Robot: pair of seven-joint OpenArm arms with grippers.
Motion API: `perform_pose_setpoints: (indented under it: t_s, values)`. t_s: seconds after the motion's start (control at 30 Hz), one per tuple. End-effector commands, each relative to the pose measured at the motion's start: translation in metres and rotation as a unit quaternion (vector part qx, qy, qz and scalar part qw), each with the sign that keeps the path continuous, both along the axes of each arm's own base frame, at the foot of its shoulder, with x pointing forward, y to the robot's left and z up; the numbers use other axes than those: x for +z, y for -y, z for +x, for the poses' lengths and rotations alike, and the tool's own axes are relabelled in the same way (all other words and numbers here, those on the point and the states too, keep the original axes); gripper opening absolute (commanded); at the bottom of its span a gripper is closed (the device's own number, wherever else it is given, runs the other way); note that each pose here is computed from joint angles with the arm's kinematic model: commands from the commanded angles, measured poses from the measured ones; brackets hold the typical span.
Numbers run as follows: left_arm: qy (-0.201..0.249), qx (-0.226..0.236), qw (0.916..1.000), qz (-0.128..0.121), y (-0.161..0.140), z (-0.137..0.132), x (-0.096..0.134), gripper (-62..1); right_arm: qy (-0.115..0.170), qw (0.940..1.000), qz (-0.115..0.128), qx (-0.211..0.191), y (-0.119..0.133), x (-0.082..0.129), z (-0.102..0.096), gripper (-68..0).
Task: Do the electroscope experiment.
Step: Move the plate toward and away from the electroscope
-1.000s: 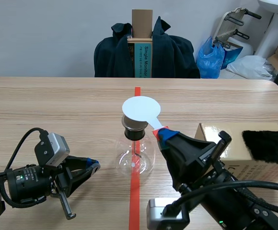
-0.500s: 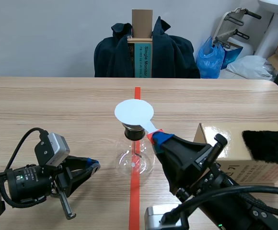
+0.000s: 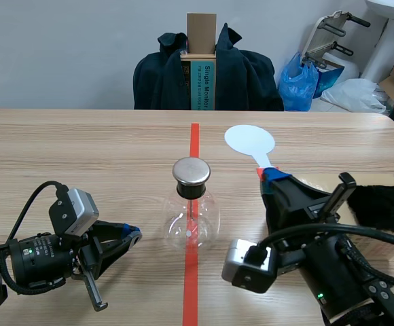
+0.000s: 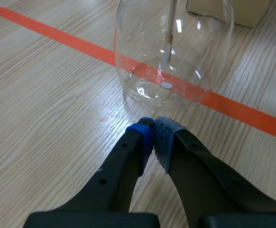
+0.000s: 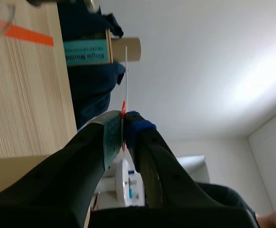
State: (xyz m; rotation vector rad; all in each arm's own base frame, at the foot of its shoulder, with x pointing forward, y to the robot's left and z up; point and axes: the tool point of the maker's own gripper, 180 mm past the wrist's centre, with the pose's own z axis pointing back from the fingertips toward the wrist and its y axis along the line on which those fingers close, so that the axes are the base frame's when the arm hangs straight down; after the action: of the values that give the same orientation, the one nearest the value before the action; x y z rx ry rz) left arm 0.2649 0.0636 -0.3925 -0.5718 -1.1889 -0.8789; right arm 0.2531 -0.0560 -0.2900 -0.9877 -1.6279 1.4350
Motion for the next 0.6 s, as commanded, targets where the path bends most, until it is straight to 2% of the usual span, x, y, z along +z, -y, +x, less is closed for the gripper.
perform_pose_setpoints:
  t_s: [0.0,0.17,0.33,0.57]
  values:
    - [0.017,-0.002,0.9997,-0.015,0.005,0.006,0.012,-58.0,0.019,0.9997,0.001,-0.017,0.009,0.010,0.007,-66.7]
    - [0.017,-0.002,0.9997,-0.015,0.005,0.006,0.012,-58.0,0.015,0.9982,0.005,-0.058,0.023,0.010,0.013,-66.7]
    - [0.017,-0.002,0.9997,-0.015,0.005,0.006,0.012,-58.0,0.015,0.9981,0.006,-0.060,0.024,0.010,0.013,-66.7]
    - [0.017,-0.002,0.9997,-0.015,0.005,0.006,0.012,-58.0,0.019,0.9998,0.001,-0.009,0.006,0.010,0.006,-66.7]
